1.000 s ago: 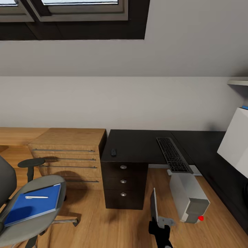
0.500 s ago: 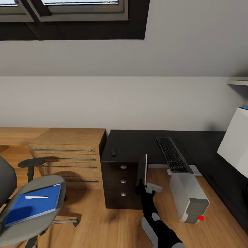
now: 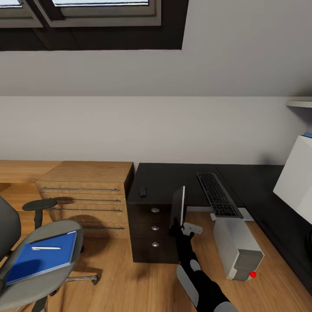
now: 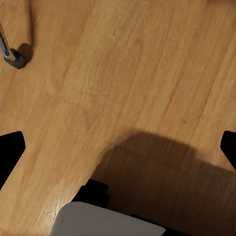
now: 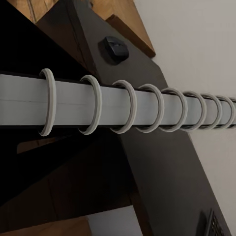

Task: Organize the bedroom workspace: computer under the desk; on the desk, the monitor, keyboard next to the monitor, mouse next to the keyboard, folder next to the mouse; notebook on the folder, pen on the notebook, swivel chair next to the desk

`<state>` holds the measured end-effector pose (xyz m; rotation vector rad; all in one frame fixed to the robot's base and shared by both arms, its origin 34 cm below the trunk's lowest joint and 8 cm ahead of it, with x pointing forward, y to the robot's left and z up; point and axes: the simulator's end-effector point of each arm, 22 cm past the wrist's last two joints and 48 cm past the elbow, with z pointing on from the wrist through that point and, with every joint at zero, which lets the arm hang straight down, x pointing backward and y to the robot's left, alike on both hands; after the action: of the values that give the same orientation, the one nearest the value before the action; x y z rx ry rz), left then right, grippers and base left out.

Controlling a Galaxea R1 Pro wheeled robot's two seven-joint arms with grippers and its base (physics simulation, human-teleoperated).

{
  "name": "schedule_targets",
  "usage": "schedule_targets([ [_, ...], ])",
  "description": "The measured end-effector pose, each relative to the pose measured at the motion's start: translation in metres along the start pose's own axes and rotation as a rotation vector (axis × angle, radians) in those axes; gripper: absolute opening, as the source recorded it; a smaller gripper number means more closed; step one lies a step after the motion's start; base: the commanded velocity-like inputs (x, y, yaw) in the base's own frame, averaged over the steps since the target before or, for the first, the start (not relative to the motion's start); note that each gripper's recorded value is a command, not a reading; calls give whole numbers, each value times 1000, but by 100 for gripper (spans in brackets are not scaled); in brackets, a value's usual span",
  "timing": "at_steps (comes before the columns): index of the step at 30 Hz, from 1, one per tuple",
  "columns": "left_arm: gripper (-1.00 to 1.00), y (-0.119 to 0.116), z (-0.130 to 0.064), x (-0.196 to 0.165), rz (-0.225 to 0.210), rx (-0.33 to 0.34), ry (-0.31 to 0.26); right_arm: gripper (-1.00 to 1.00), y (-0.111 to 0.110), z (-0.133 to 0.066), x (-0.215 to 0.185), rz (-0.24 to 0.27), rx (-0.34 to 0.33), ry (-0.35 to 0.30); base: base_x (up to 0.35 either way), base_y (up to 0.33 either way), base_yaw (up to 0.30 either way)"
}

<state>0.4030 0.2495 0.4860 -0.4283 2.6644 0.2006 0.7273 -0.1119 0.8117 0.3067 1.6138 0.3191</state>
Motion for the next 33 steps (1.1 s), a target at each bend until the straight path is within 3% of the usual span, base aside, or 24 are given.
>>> schedule_targets([
  [6, 100, 0, 0, 0, -1, 0, 0, -100, 8, 8, -9, 135, 16, 52, 0, 0, 0],
  [8, 100, 0, 0, 0, -1, 0, 0, -100, 13, 10, -7, 266, 28, 113, 0, 0, 0],
  [10, 100, 0, 0, 0, -1, 0, 0, -100, 30, 10, -3, 462, -4, 191, 0, 0, 0],
  [12, 100, 0, 0, 0, 0, 0, -1, -100, 44, 10, -7, 556, -46, 213, 0, 0, 0],
  [13, 100, -1, 0, 0, 1, 1, -1, -100, 58, 10, -13, 633, -93, 229, 0, 0, 0],
  [16, 100, -1, 0, 0, 4, 2, -2, -100, 84, 6, -22, 760, -198, 260, 0, 0, 0],
  [18, 100, -1, 0, 0, 6, 2, -2, -100, 95, 3, -28, 811, -266, 277, 0, 0, 0],
  [22, 100, -2, 0, 0, 9, 4, -2, -100, 88, 1, -35, 834, -318, 293, 0, 0, 0],
  [25, 100, -2, 0, 0, 11, 4, -2, -100, 69, 3, -39, 817, -318, 288, 30, 0, 0],
  [26, 100, -2, 0, 0, 12, 5, -2, -100, 51, 5, -43, 794, -309, 282, 133, 0, 0],
  [33, 100, -2, -1, 0, 11, 5, -3, -100, 37, 6, -43, 775, -297, 282, 271, 0, 0],
])
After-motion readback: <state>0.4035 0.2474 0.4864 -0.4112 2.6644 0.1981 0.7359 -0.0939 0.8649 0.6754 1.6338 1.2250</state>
